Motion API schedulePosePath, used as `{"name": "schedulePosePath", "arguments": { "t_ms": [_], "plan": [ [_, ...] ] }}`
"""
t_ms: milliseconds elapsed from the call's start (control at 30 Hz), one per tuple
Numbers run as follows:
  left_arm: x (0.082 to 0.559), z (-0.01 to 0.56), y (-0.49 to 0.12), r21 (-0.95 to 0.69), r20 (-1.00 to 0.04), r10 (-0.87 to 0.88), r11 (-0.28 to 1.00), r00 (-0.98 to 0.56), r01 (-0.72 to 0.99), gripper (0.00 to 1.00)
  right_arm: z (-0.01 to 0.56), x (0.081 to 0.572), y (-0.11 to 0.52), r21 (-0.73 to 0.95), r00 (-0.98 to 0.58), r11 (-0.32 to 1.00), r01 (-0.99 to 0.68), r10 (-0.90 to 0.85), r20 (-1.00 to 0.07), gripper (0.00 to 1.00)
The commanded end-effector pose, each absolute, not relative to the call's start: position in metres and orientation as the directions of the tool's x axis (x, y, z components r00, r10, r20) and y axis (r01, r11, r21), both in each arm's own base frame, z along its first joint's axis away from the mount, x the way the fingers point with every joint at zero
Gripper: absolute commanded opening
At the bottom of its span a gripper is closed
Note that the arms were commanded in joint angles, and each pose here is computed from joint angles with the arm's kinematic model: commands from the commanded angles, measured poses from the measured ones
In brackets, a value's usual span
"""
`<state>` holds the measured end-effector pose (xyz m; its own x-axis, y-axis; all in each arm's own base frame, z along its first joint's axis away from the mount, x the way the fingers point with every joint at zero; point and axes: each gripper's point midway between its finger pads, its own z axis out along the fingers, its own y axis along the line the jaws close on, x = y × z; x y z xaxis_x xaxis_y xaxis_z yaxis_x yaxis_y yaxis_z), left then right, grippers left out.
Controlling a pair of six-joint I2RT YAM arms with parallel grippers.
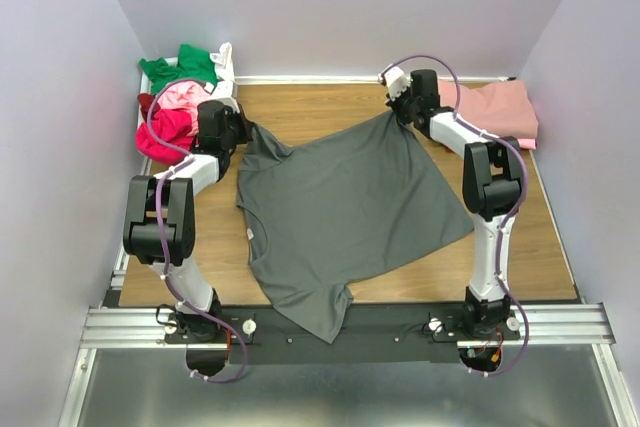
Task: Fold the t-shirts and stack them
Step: Flatten the tshirt out, then fold the tshirt
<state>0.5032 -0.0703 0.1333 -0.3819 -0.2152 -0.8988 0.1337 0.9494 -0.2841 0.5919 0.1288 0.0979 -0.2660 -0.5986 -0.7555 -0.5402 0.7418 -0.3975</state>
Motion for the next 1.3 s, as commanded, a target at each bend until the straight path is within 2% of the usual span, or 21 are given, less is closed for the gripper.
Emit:
{"name": "schedulePosePath", "arguments": {
  "t_ms": [0,200,467,667,833,1267],
  "plan": [
    [0.503,0.145,-0.061,-0.248,-0.913,-0.188,0.961,-0.362,0.124,0.0,0.082,0.605,0.116,-0.45,-0.286,0.734,-0.509,-0.637,-0.716,0.01],
    [0.503,0.153,-0.063,-0.238,-0.92,-0.175,0.961,-0.35,0.143,0.0,0.078,0.61,0.1,-0.454,-0.323,0.758,-0.468,-0.625,-0.71,0.01],
    [0.482,0.185,-0.088,-0.258,-0.932,-0.167,0.928,-0.321,0.268,0.0,0.099,0.587,0.121,-0.373,-0.265,0.745,-0.553,-0.582,-0.769,0.01],
    [0.445,0.2,-0.091,-0.308,-0.917,-0.217,0.918,-0.334,0.251,0.0,0.117,0.574,0.123,-0.356,-0.251,0.751,-0.556,-0.56,-0.789,0.01],
    [0.422,0.182,-0.092,-0.348,-0.882,-0.244,0.915,-0.403,0.206,0.0,0.113,0.563,0.122,-0.339,-0.26,0.746,-0.573,-0.558,-0.788,0.01],
    [0.398,0.182,-0.119,-0.405,-0.847,-0.273,0.887,-0.455,0.221,0.0,0.118,0.529,0.104,-0.327,-0.245,0.721,-0.611,-0.565,-0.788,0.01]
  ]
}}
